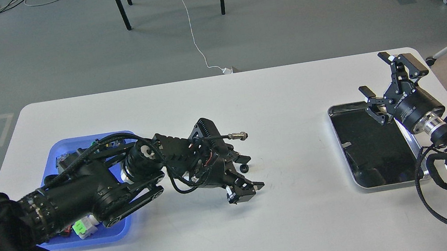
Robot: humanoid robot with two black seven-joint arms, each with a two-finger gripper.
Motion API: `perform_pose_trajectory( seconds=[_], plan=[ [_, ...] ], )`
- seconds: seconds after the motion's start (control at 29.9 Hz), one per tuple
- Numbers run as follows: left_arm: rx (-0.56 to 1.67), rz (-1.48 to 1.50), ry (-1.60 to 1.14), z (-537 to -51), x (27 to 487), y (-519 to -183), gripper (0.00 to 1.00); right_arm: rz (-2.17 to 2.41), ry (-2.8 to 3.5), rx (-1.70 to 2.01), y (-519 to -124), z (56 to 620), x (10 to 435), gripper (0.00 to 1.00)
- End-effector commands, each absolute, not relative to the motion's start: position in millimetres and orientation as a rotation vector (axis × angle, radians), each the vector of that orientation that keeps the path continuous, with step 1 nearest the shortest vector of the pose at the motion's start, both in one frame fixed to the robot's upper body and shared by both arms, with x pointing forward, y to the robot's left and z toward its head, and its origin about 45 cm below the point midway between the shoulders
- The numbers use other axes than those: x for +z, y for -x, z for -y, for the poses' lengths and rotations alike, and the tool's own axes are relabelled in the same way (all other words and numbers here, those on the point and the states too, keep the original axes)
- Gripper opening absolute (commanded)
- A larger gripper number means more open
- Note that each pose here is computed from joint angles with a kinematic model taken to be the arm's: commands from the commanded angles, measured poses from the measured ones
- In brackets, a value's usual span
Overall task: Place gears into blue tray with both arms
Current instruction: 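Reach the left gripper to the second gear on the table and grasp it, then carry the second gear with the left gripper into the blue tray and release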
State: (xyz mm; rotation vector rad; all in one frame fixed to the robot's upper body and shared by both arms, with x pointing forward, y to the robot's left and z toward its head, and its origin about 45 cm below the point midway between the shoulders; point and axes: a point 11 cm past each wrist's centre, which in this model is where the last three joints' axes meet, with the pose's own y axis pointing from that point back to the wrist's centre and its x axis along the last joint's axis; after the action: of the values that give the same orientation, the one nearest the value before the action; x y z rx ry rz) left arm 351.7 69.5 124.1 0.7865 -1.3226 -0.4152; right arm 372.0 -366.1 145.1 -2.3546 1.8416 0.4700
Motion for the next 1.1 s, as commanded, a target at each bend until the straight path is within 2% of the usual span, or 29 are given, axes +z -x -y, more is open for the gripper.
perform_pose_trajectory(
  seconds=[0.0,0.3,0.43,0.6,0.67,0.77,0.97,1.07],
  plan=[
    [-0.447,1.381,-0.831,-66,123,-365,0.68,-1.840,2.356,0.472,-372,366,145,0.96],
    [-0.439,1.361,-0.865,-79,118,-369,0.65,-1.836,2.359,0.474,-371,365,145,0.96],
    [-0.443,1.351,-0.867,-81,114,-367,0.44,-1.836,2.360,0.473,-371,365,145,0.96],
    [-0.444,1.352,-0.864,-80,114,-366,0.40,-1.836,2.359,0.474,-371,365,145,0.96],
    [-0.448,1.349,-0.867,-80,114,-366,0.27,-1.835,2.360,0.471,-371,364,145,0.96],
    [-0.453,1.347,-0.866,-79,113,-365,0.17,-1.834,2.361,0.473,-371,364,145,0.96],
    [-0.440,1.367,-0.857,-77,123,-370,0.13,-1.828,2.362,0.473,-371,363,146,0.96],
    [-0.420,1.394,-0.889,-98,141,-384,0.13,-1.828,2.359,0.474,-371,363,146,0.96]
  ],
)
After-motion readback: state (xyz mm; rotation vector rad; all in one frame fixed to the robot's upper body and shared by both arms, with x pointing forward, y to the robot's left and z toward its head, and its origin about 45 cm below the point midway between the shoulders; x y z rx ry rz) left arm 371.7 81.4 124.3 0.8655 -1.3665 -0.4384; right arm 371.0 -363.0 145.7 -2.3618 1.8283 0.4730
